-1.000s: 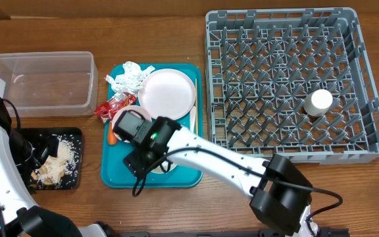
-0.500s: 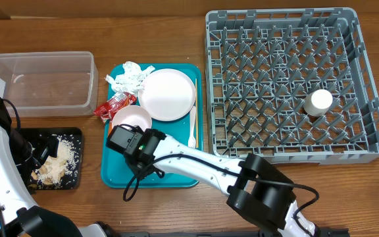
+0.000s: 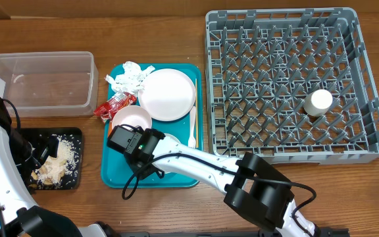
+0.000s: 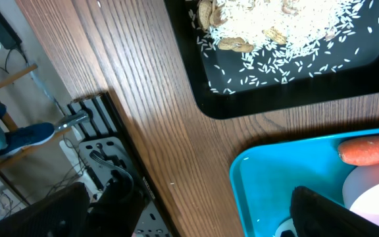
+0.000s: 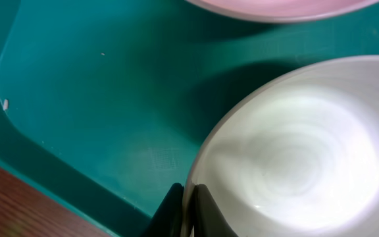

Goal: Sort waste into correct bins and load items into the dishwasher rack
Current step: 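Grasp the white bowl rim with the right gripper and lift, then carry the white bowl right to the rack's upper right area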

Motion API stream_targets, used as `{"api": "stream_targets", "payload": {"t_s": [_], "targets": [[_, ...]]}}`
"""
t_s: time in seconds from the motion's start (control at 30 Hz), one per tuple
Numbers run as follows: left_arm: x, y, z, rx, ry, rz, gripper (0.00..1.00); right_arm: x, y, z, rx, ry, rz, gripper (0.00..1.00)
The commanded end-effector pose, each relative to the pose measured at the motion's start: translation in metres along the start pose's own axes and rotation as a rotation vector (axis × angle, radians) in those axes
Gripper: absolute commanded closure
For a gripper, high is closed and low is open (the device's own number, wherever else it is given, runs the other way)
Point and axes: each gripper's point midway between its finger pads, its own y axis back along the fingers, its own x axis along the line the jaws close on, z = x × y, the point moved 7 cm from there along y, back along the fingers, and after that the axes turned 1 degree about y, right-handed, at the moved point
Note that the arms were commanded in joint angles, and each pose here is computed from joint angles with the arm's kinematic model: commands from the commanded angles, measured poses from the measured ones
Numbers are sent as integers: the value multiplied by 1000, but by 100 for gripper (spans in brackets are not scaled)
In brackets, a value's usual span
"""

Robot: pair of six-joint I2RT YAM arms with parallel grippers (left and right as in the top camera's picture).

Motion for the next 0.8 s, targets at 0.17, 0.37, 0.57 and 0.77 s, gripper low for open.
{"api": "stream_targets", "payload": {"t_s": [0.17, 0.37, 0.57, 0.77], "targets": [[5, 7, 3, -48, 27, 11, 0, -9, 71, 29, 3, -83, 207, 96], [5, 7, 3, -50, 28, 13, 0, -61, 208, 41, -273, -83, 306, 96], [5, 7, 3, -50, 28, 12, 0, -162, 294, 21, -473, -164, 376, 96], [5, 7, 3, -49, 27, 13, 0, -291, 325, -4, -654, -217, 628, 96]]}}
